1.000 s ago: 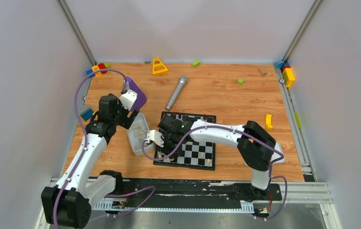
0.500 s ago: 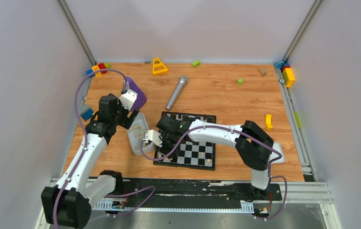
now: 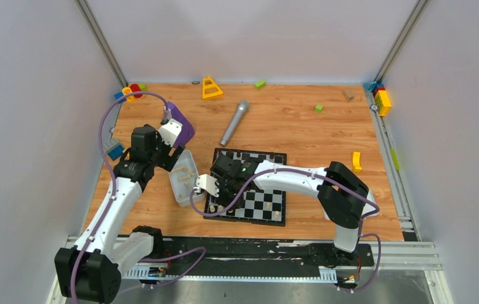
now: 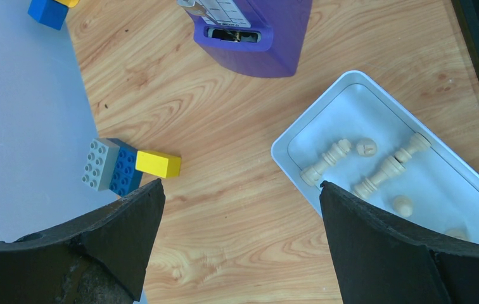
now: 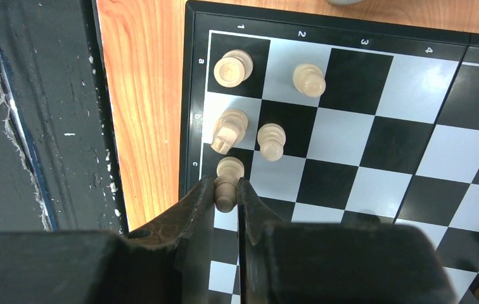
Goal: Set up the chess pieces on the board
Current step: Place the chess piece on the chessboard.
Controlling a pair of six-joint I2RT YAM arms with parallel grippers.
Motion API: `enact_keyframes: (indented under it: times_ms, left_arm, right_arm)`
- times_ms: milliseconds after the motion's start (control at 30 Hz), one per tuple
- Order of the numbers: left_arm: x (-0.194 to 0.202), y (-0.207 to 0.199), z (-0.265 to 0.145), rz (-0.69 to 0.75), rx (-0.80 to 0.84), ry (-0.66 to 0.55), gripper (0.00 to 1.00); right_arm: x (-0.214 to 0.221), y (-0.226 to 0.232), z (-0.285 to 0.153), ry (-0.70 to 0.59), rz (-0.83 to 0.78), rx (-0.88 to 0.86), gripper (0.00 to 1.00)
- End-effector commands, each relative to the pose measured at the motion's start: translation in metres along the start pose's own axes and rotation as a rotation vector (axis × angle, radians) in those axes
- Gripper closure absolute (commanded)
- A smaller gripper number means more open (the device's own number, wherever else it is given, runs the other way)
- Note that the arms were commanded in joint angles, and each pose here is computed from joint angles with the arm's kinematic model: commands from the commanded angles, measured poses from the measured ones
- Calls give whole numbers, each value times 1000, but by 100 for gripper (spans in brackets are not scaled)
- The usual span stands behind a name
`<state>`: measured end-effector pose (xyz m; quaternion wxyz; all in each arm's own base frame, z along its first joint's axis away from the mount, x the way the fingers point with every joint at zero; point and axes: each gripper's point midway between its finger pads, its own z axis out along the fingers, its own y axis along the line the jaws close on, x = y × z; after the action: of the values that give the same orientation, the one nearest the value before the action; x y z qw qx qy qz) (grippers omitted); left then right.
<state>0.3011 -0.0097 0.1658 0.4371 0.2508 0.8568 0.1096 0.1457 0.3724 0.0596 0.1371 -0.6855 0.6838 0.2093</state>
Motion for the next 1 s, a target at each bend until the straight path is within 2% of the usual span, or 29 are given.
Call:
enact_keyframes:
  times_ms: [0,467,567,733,867,967]
  left_arm:
    - [-6,3,2,-21,-13,-29,0]
    - [-6,3,2,-19,-13,-28,0]
    - [-5,3,2,-20,-13,-27,0]
    - [-5,3,2,-21,-12,-27,0]
    - [-5,3,2,-19,-10,-25,0]
    - [-5,2,2,-14,-7,-27,0]
  right_arm:
    - [-4,4,-11,-18,-23,3,100]
    - [0,12,-12,-9,-25,-38,100]
    - [2,11,-9,-1,-21,-37,97]
    - [-2,8,-10,-11,-21,-20,78]
    - [-10,3,-19,-35,-29,15,54]
    - [-18,3,-28,-68,-29,18,43]
